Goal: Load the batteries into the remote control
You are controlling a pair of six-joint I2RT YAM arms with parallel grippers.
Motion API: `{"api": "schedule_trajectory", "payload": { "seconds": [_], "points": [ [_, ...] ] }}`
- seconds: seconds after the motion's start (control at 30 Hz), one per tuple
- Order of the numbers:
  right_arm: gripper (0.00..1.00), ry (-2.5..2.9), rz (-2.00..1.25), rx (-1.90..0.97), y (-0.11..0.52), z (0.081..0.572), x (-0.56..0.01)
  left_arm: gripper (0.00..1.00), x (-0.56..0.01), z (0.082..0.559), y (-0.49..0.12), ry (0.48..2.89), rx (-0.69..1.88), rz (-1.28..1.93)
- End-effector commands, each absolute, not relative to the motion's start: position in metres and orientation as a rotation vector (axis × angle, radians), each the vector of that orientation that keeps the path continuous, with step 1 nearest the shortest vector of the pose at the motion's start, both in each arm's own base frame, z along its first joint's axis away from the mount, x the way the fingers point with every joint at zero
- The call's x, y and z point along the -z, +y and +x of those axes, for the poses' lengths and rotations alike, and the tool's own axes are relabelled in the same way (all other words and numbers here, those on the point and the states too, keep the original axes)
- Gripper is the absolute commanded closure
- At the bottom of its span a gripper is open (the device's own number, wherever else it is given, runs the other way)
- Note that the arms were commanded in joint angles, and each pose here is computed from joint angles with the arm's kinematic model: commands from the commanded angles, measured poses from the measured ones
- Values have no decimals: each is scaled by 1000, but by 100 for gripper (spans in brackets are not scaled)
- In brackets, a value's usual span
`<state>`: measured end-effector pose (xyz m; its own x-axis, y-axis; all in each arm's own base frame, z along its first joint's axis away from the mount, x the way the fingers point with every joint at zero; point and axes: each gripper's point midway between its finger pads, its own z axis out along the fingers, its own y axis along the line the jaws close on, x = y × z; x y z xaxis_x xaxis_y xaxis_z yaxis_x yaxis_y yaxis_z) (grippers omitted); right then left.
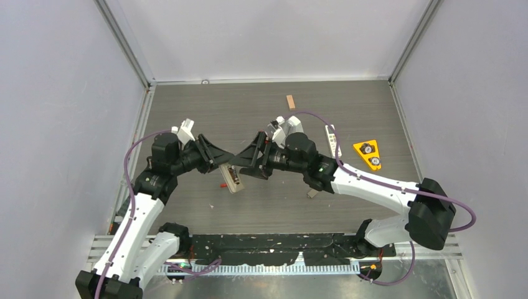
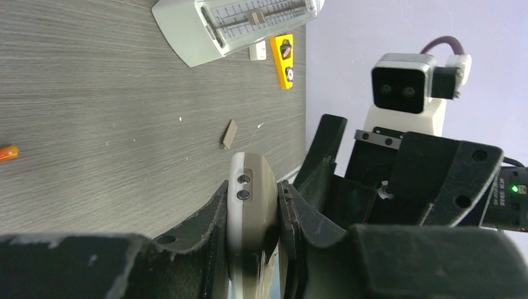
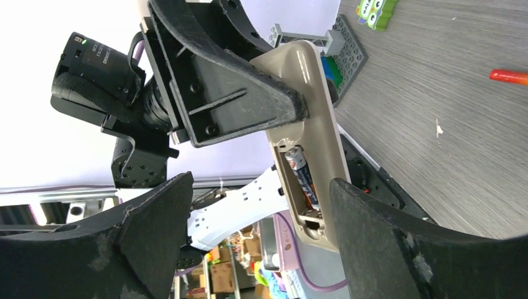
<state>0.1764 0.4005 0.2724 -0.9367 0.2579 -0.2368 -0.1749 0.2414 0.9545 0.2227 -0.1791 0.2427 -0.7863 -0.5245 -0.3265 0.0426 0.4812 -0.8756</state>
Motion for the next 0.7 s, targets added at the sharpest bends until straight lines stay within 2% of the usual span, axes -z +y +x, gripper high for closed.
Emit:
{"api": "schedule_trajectory", "payload": {
  "seconds": [0.0, 0.2, 0.37, 0.53, 0.67],
  "points": [
    [14, 2133, 156, -1877, 409, 176, -285, 100, -280, 225, -185, 2043, 1353, -245],
    [14, 2139, 170, -1891, 410, 178, -278, 100, -282, 224, -190, 2040, 1401, -224],
    [20, 2146, 188, -1899, 409, 178, -272, 100, -285, 225, -192, 2022, 1429, -226],
    [31, 2132, 242, -1922, 404, 179, -266, 100, -291, 225, -195, 1997, 1467, -223],
    [32, 2110, 262, -1946, 403, 180, -268, 100, -292, 224, -196, 1994, 1482, -222]
  ]
}}
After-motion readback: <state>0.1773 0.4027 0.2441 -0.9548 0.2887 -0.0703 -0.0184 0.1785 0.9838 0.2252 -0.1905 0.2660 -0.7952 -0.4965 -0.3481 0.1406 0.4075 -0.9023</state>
